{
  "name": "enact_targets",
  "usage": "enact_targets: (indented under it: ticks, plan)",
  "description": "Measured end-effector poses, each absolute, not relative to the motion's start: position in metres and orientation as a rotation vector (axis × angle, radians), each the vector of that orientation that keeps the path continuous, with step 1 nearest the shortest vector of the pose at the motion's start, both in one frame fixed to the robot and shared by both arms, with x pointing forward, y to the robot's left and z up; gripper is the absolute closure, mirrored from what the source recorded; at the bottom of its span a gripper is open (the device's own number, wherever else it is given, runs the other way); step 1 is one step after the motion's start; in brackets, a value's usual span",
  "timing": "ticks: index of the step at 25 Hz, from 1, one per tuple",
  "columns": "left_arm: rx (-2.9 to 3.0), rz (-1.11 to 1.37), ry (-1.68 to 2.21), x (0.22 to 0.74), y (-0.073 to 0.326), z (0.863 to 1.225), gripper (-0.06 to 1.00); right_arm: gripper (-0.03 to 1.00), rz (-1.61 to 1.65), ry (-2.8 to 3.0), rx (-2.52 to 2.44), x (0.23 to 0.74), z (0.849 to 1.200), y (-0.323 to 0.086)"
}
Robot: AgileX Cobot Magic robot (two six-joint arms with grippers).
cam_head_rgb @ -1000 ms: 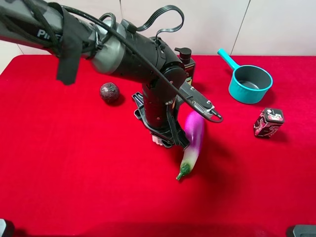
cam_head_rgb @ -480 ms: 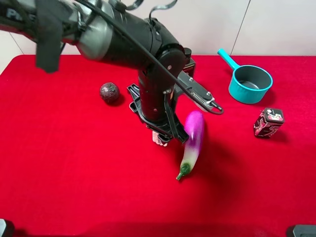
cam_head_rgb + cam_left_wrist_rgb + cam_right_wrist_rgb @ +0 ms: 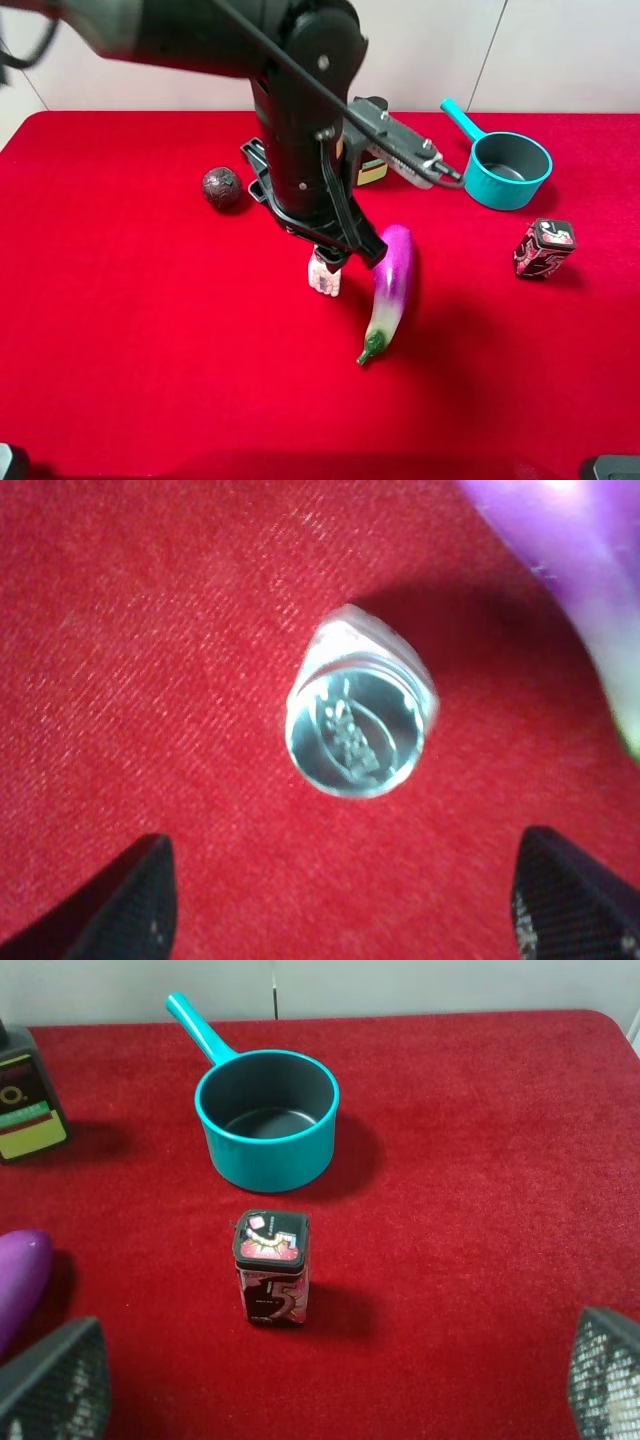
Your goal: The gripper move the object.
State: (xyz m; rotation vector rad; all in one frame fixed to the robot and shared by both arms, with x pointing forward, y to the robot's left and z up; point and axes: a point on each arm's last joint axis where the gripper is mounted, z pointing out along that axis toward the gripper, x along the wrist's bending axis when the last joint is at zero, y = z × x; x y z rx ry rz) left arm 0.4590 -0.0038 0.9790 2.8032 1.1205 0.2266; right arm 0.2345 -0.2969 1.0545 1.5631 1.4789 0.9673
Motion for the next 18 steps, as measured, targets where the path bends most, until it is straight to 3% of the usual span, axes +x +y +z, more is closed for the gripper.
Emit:
enact_targets:
  ticks: [18]
  plan:
    - [2.681, 0.223, 1.140, 0.460, -0.007, 1.075, 0.27, 0.27, 0.968, 1.479, 1.563, 0.235, 1.055, -0.297]
